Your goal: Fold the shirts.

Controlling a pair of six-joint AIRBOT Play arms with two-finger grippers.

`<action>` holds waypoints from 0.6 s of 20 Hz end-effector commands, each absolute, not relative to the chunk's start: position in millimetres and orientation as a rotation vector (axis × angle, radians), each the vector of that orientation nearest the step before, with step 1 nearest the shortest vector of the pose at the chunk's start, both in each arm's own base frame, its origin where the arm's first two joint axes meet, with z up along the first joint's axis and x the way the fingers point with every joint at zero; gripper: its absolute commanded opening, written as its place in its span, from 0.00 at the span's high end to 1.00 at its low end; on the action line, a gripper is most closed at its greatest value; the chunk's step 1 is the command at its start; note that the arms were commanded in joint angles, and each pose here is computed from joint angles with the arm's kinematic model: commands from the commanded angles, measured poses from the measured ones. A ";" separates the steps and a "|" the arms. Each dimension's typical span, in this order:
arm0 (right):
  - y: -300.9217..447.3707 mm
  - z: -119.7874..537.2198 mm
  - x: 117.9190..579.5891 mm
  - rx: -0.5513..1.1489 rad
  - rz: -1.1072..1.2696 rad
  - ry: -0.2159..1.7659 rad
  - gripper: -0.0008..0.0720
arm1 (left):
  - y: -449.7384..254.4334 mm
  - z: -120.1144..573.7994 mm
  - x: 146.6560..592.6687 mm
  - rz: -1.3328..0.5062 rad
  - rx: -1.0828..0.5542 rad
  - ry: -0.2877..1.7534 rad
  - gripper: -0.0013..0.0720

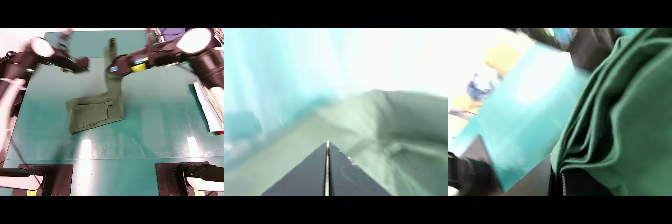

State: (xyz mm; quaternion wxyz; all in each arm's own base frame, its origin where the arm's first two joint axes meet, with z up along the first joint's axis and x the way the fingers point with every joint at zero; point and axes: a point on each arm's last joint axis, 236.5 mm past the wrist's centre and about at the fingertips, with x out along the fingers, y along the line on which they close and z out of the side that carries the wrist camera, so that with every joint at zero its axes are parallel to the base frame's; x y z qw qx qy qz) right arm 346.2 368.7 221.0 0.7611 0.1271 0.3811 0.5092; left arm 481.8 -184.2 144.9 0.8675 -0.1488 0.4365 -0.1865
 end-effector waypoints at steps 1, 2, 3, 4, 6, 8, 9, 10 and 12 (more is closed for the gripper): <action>458.8 203.4 323.2 0.372 1.227 0.799 0.94 | -85.9 229.9 468.2 -0.215 -0.289 0.719 0.95; 485.1 183.7 308.7 0.370 1.270 0.826 0.79 | -72.9 244.7 460.9 -0.193 -0.291 0.688 0.95; 504.3 162.6 294.6 0.376 1.294 0.881 0.58 | -65.7 254.5 454.9 -0.182 -0.292 0.668 0.95; 514.6 145.1 285.6 0.374 1.306 0.926 0.48 | -61.5 260.9 451.2 -0.175 -0.292 0.655 0.95; 512.5 127.8 290.3 0.347 1.289 0.952 0.48 | -61.4 261.4 449.2 -0.175 -0.291 0.658 0.95; 480.4 122.3 309.7 0.326 1.241 0.969 0.48 | -63.3 257.0 446.1 -0.182 -0.291 0.681 0.95; 455.9 116.2 324.1 0.320 1.192 0.978 0.48 | -64.6 255.6 444.5 -0.193 -0.276 0.688 0.95; 424.0 105.1 340.4 0.318 1.119 1.001 0.48 | -65.3 254.2 443.2 -0.197 -0.271 0.696 0.95; 347.8 67.2 363.4 0.283 0.938 1.088 0.48 | -73.9 253.2 442.2 -0.225 -0.245 0.699 0.95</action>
